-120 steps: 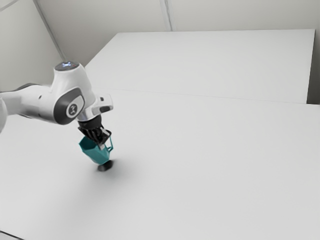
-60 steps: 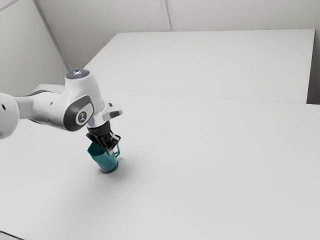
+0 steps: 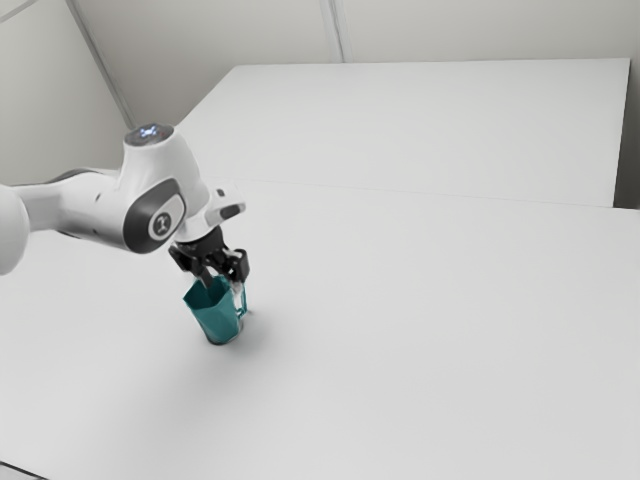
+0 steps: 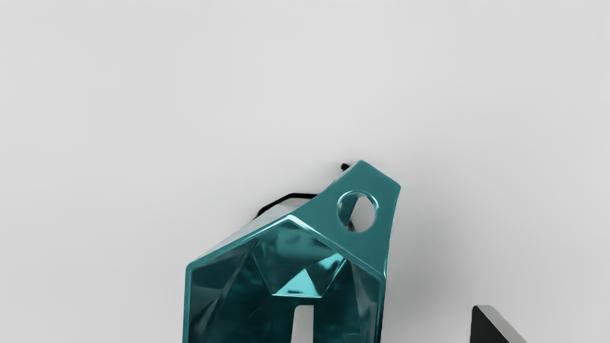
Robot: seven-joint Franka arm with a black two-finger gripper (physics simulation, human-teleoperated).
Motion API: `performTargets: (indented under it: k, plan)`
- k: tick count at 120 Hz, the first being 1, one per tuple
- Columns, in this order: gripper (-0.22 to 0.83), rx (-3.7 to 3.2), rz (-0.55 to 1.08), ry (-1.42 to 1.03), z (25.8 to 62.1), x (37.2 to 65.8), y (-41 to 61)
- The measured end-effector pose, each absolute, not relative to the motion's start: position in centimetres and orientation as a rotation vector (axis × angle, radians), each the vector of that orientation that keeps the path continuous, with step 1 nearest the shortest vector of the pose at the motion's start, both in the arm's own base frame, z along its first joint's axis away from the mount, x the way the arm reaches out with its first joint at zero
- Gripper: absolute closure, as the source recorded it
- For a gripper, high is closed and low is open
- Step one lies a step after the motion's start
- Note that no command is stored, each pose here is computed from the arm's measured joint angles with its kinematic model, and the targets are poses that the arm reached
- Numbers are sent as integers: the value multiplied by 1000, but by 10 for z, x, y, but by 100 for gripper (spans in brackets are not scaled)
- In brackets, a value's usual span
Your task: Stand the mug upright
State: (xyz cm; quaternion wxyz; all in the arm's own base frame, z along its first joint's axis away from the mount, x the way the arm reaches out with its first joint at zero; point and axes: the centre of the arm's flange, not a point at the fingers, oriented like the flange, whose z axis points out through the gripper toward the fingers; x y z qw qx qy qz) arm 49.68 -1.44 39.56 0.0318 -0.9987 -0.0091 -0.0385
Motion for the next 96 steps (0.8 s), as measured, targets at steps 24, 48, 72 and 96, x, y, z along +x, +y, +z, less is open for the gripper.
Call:
performTargets:
  k: [24,48,72,96]
  plan:
    - [13,-3099,-131,-57,440,517,-22]
    - [6,-3116,-67,-77,495,539,-26]
    - [4,-3120,-54,-100,572,557,-23]
    - [3,-3118,-19,-116,622,560,-19]
